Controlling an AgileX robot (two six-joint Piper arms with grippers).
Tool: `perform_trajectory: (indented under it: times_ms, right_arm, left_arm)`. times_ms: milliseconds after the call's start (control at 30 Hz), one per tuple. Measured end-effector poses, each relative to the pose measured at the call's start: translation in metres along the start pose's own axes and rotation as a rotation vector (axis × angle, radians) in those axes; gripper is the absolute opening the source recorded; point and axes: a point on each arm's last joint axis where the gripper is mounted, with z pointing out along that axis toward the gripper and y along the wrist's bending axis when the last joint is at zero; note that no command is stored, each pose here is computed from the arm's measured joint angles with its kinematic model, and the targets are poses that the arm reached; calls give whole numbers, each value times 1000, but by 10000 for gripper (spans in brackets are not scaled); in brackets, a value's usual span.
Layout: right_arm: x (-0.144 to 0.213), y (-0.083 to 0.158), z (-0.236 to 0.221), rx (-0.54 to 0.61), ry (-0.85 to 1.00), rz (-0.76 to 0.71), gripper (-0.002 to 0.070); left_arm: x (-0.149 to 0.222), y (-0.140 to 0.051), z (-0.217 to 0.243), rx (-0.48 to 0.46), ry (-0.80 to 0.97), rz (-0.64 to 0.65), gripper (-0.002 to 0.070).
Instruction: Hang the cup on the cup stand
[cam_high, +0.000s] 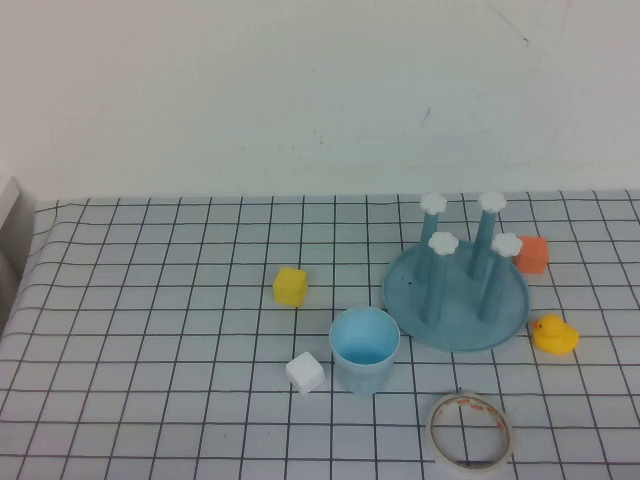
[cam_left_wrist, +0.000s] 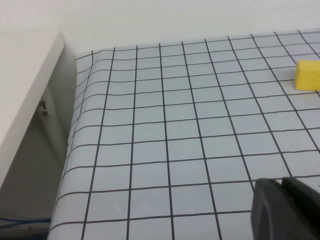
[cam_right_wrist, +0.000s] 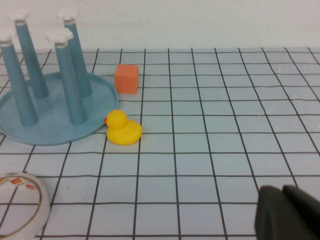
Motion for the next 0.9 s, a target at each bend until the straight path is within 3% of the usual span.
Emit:
perform_trajectory:
  times_ms: [900]
  right_arm:
    - [0,-1,0,13,-1,-30,-1]
  left_arm:
    - [0,0,0,0,-1,0,-1]
